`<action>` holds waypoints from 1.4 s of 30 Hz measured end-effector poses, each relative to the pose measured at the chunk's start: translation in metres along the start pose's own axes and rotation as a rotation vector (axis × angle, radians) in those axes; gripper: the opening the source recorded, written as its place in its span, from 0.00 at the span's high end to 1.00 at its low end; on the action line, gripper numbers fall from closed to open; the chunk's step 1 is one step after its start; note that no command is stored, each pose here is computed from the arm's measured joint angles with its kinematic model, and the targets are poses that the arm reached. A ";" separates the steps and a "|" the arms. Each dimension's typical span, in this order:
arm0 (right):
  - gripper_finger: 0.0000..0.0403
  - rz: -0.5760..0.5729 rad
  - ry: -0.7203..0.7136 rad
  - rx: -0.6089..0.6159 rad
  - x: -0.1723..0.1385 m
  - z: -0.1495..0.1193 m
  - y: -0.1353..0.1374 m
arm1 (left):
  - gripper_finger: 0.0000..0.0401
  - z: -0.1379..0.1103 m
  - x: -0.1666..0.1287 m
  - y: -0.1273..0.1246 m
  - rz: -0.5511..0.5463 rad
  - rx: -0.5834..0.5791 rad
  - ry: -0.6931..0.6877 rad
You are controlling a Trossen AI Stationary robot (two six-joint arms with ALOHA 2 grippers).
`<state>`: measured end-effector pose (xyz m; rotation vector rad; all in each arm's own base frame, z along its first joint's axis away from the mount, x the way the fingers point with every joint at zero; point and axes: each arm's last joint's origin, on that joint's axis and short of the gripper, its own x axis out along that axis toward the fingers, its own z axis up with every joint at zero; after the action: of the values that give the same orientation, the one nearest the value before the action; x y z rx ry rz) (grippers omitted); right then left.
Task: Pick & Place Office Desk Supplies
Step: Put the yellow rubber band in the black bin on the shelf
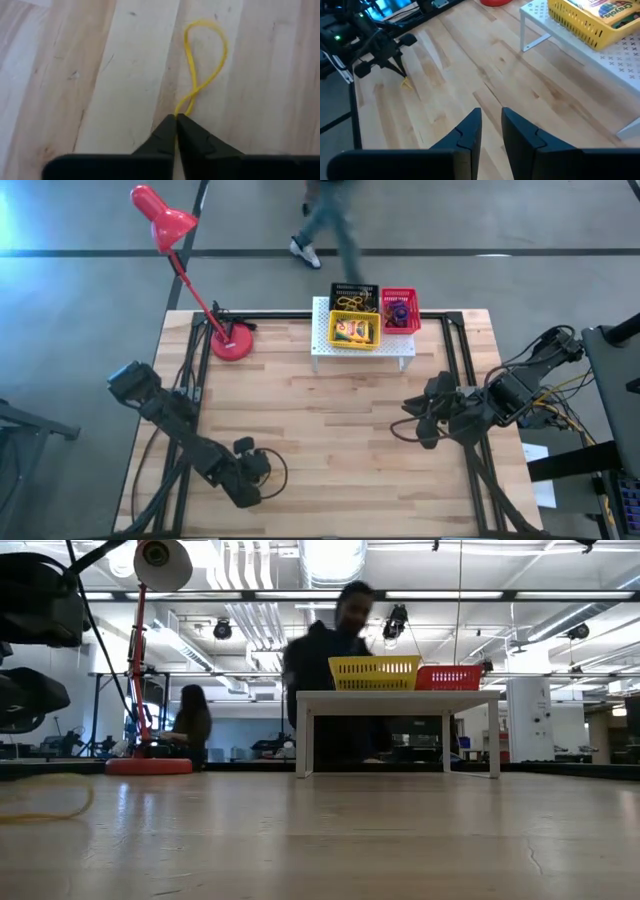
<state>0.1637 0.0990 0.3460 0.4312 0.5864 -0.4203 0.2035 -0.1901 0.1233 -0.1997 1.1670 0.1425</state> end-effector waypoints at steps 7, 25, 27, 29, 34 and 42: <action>0.82 0.002 -0.002 -0.019 -0.001 0.000 0.000 | 0.99 0.006 -0.014 -0.001 -0.075 -0.143 0.037; 0.86 0.050 -0.247 0.024 -0.008 0.001 0.017 | 1.00 0.197 -0.137 0.095 -0.119 -0.277 -0.503; 0.87 0.062 -0.262 0.033 -0.013 0.003 0.017 | 1.00 0.220 -0.144 0.122 -0.077 -0.295 -0.549; 0.87 0.065 -0.288 0.049 -0.019 0.005 0.015 | 1.00 0.242 -0.154 0.149 -0.052 -0.280 -0.618; 0.87 0.052 -0.360 0.090 -0.030 0.012 0.005 | 1.00 0.291 -0.162 0.208 -0.046 -0.168 -0.718; 0.87 0.018 -0.448 0.138 -0.041 0.021 -0.009 | 1.00 0.337 -0.144 0.287 -0.037 -0.058 -0.738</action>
<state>0.1373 0.0911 0.3839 0.4560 0.1193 -0.5236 0.3890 0.1657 0.3600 -0.1957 0.4250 0.1958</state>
